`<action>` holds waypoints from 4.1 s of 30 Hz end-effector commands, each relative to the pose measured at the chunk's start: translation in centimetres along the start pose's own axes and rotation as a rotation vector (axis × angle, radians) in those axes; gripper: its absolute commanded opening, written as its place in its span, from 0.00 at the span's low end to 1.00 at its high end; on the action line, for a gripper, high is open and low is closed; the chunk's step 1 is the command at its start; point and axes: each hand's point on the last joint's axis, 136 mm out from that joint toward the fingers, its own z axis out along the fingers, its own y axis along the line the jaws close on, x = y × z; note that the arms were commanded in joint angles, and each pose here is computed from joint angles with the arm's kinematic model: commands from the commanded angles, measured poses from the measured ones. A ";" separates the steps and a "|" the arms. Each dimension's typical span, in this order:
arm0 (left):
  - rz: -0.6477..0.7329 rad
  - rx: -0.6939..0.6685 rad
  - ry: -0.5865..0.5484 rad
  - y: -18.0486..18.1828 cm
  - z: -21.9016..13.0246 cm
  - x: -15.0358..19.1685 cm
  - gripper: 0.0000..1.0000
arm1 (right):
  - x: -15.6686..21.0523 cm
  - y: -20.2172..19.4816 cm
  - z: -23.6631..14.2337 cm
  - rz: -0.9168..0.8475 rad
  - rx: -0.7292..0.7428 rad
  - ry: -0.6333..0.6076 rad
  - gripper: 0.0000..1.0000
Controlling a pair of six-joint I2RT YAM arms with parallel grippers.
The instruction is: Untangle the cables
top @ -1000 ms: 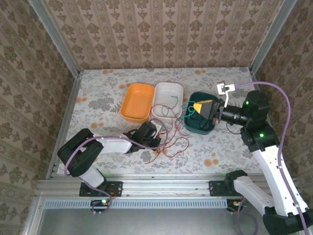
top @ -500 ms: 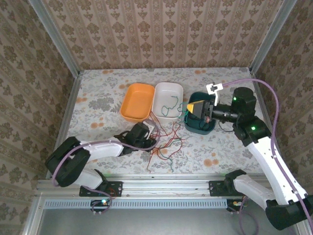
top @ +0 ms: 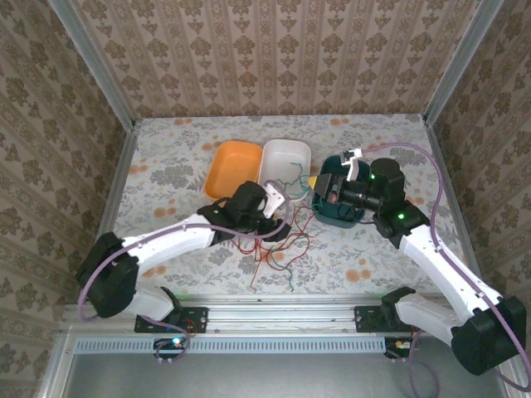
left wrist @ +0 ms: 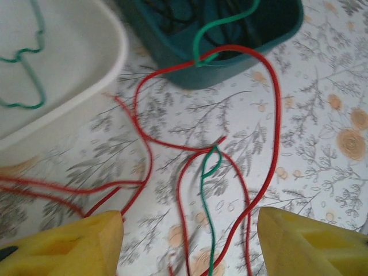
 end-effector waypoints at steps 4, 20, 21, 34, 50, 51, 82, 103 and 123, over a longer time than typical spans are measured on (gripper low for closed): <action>0.099 0.147 0.119 -2.9 3.0 0.7 0.61 | -1.0 0.2 0.1 0.067 -0.025 -0.077 0.02; 0.044 0.191 0.149 -2.8 6.5 1.4 0.07 | -4.2 2.5 -0.7 0.186 -0.090 -0.198 0.02; 0.039 0.184 0.153 -2.7 6.6 1.6 0.03 | -4.3 2.6 -0.8 0.191 -0.087 -0.205 0.02; -0.032 0.181 0.135 -2.1 4.6 4.2 0.00 | -4.9 2.0 0.1 0.188 -0.084 -0.217 0.02; -0.311 0.083 -0.114 4.3 0.4 3.0 0.08 | -8.8 -0.4 11.2 0.003 -0.082 0.007 0.02; -0.312 0.081 -0.113 4.4 0.3 3.1 0.08 | -8.9 -0.9 12.2 -0.014 -0.084 0.035 0.02; -0.348 0.047 -0.069 5.6 0.0 5.0 0.03 | 3.1 -18.3 16.9 -0.162 0.368 0.440 0.10; -0.347 0.022 -0.092 6.0 -0.1 5.0 0.00 | 10.2 -9.9 7.0 -0.296 0.380 0.467 0.45; -0.384 -0.033 -0.084 7.3 0.7 5.5 0.00 | 28.5 -12.5 4.0 -0.586 0.487 1.259 0.44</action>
